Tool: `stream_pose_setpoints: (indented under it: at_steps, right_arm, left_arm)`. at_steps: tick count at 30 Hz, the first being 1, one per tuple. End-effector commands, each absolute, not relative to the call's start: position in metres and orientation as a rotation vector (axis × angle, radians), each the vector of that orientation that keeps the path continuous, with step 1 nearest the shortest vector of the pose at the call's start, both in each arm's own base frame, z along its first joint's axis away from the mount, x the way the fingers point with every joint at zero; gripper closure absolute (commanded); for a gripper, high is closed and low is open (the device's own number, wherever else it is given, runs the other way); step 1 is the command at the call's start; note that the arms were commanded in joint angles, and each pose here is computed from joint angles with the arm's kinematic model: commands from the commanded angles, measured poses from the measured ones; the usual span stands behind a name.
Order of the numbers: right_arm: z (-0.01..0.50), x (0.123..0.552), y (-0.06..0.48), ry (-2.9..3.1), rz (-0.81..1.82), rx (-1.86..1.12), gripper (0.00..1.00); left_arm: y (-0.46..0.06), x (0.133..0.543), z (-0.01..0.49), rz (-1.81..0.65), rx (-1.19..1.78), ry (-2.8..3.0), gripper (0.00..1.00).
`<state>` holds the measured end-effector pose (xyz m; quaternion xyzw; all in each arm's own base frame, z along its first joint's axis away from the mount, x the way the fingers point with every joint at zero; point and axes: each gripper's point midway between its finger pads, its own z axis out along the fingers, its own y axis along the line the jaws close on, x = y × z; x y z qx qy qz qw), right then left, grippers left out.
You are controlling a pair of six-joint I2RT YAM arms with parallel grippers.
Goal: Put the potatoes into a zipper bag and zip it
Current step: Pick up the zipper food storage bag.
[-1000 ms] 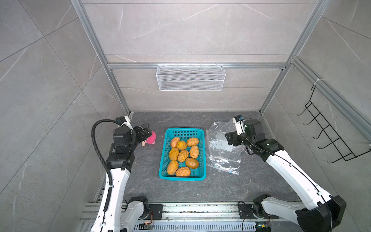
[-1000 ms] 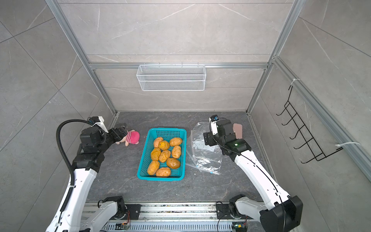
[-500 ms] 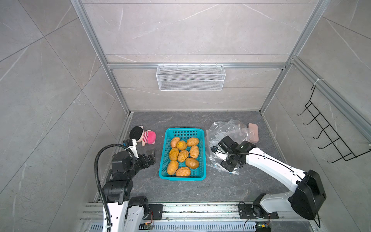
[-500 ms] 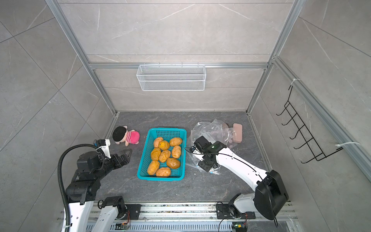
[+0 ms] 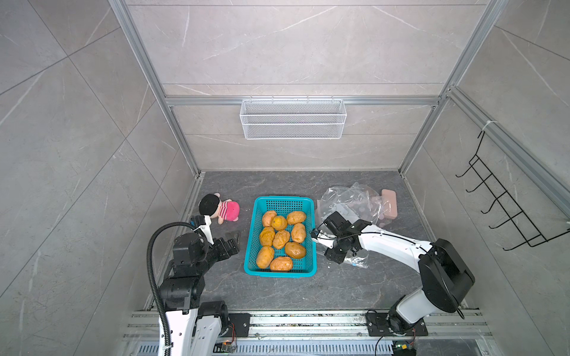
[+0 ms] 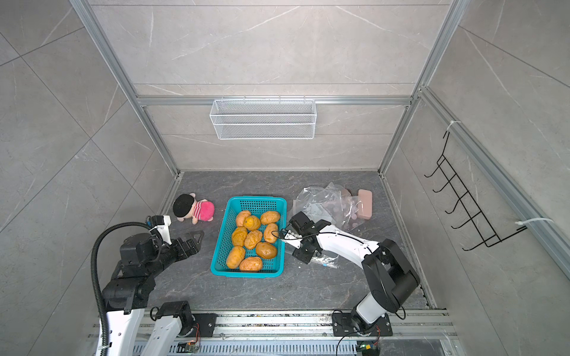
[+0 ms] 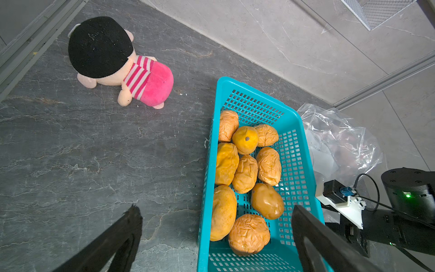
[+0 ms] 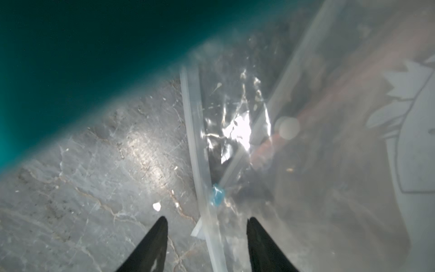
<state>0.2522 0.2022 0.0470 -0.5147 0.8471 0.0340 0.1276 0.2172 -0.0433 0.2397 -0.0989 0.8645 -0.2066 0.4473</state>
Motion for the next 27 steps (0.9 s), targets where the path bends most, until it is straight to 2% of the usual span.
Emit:
stream_pose_setpoints:
  at_steps: [1, 8, 20, 27]
  right_arm:
    - [0.023, 0.244, 0.194, 2.495, 0.065, -1.575, 0.45]
    - [0.007, 0.244, 0.184, 2.537, -0.018, -1.594, 0.51]
    - [0.079, 0.258, 0.211, 2.325, 0.139, -1.420, 0.44]
    - [0.058, 0.244, 0.160, 2.496, -0.179, -1.543, 0.45]
  left_arm:
    - [-0.045, 0.217, 0.241, -0.508, -0.202, 2.131, 0.00]
    - [-0.042, 0.216, 0.239, -0.488, -0.219, 2.132, 0.00]
    - [-0.042, 0.216, 0.237, -0.485, -0.219, 2.138, 0.00]
    - [-0.042, 0.216, 0.236, -0.486, -0.217, 2.140, 0.00]
